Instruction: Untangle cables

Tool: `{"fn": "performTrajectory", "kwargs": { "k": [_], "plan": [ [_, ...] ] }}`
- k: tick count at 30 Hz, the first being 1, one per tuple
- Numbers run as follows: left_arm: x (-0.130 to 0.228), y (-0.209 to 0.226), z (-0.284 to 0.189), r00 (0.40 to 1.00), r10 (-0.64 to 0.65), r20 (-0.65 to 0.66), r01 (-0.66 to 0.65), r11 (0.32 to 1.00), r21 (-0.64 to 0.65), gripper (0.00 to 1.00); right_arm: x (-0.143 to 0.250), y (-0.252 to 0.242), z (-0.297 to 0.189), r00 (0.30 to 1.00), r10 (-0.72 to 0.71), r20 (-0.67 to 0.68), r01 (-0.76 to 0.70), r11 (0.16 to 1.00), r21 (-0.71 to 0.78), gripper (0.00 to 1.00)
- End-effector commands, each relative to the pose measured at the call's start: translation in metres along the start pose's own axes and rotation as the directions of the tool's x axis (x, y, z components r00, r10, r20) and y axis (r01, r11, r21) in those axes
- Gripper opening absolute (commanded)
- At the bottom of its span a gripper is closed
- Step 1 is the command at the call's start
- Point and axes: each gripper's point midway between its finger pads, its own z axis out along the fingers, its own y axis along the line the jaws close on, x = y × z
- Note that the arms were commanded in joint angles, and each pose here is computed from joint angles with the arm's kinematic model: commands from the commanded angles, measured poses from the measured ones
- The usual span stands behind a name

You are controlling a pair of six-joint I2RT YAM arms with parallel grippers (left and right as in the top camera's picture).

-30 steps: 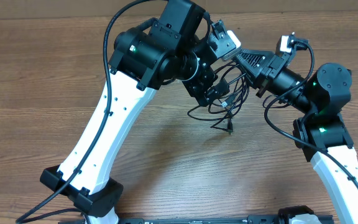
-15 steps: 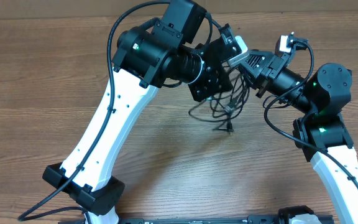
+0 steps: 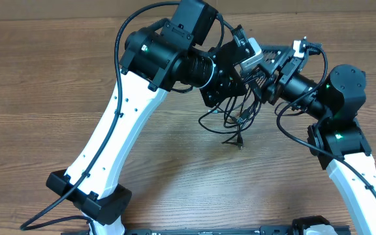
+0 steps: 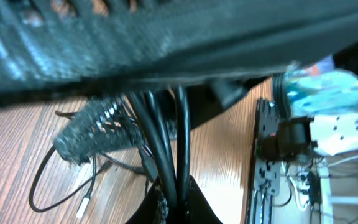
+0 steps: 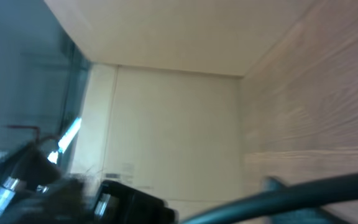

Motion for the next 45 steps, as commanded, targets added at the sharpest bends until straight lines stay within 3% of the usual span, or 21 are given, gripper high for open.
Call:
{"fn": "performTrajectory", "kwargs": {
  "k": [1,17,26,34,45],
  "plan": [
    [-0.018,-0.016,-0.012,0.996,-0.018,0.083,0.012,0.997,0.082,0.04,-0.004,-0.008,-0.001,0.997,-0.075,0.019,0.074,0.996,0.04,1.0],
    [-0.032,-0.024,-0.091,0.966,-0.027,0.256,0.018,0.999,0.038,0.04,-0.019,-0.093,-0.019,0.989,-0.048,0.141,-0.009,0.925,0.38,1.0],
    [-0.02,0.016,-0.103,0.96,-0.142,0.241,0.177,0.975,-0.133,0.04,0.006,-0.087,-0.014,0.982,-0.181,-0.06,0.191,0.924,0.33,1.0],
    [-0.037,0.019,-0.106,0.92,-0.234,0.314,0.276,0.956,-0.098,0.04,0.02,-0.083,-0.013,0.957,-0.249,-0.152,0.283,0.918,0.279,1.0],
    [-0.049,-0.013,-0.089,0.932,-0.205,0.299,0.217,0.976,-0.006,0.04,0.017,-0.079,-0.012,0.955,-0.261,-0.139,0.29,0.919,0.267,1.0]
  ]
}}
